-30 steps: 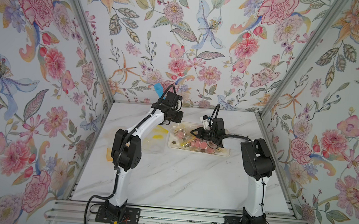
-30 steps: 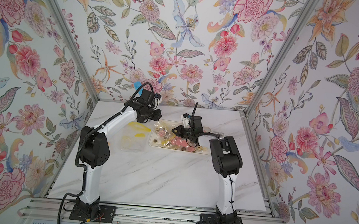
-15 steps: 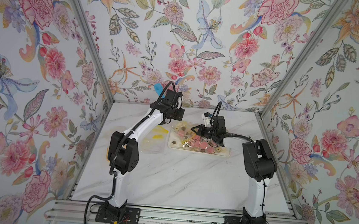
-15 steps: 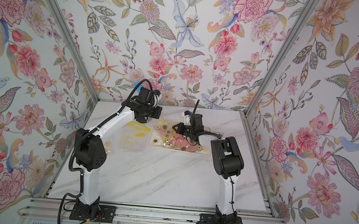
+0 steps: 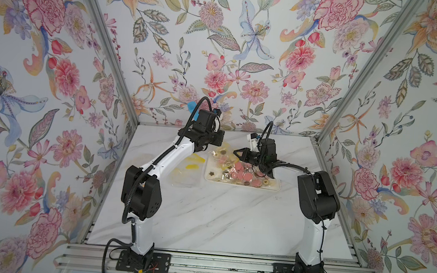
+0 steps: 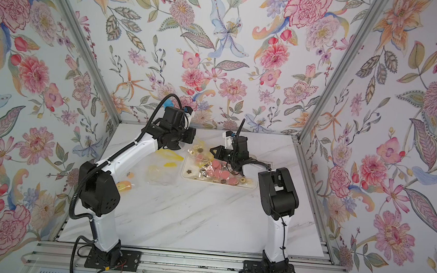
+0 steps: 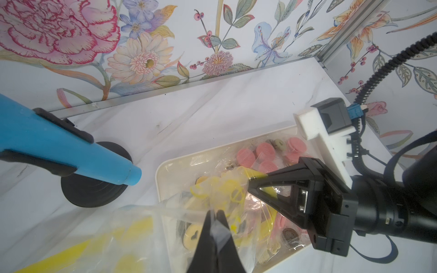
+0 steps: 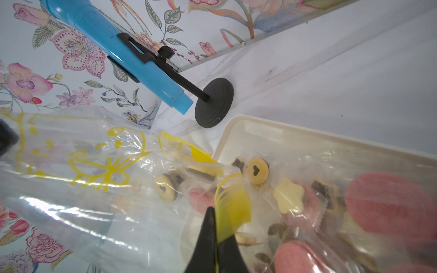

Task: Pour cookies out of the ziploc bag
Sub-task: 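Pour the cookies out of the ziploc bag onto the tray.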

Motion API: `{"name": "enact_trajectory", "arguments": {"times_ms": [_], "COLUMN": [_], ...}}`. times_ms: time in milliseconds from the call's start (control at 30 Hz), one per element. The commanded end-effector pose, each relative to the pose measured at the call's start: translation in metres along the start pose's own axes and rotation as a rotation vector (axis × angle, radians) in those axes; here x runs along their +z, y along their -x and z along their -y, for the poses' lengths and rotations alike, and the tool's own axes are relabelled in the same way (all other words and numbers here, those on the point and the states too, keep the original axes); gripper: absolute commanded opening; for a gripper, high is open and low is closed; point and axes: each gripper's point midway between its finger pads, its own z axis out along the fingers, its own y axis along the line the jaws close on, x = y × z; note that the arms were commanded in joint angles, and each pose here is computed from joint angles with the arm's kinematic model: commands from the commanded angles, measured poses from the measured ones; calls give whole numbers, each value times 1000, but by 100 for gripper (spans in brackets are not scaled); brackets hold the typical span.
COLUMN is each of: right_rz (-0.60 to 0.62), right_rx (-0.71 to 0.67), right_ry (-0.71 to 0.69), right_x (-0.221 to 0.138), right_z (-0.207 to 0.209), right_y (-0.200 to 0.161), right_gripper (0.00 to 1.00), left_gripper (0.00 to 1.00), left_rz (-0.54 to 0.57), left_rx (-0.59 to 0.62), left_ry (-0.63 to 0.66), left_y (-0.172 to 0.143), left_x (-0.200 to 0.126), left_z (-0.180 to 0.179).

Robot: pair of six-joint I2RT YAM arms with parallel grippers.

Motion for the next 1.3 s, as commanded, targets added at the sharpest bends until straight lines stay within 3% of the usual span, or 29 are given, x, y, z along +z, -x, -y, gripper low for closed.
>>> {"name": "enact_trajectory", "arguments": {"times_ms": [0,767,1267], "right_rz": [43,-36,-90], "right_rx": [7,101,47], "right_ry": [-21,-10,5], "right_x": [-6,31,34], "right_z": [0,24,-1], "right_y": [11,-14,-33], "right_gripper": [0,0,0], "left_gripper": [0,0,0], "left_rz": [127,116,110], "left_rx": [-4,37,19], "left_ry": [19,89,89], "left_y": [35,24,12], "left_x": [-29,-26,-46], "left_z": [2,-4,-2]}}
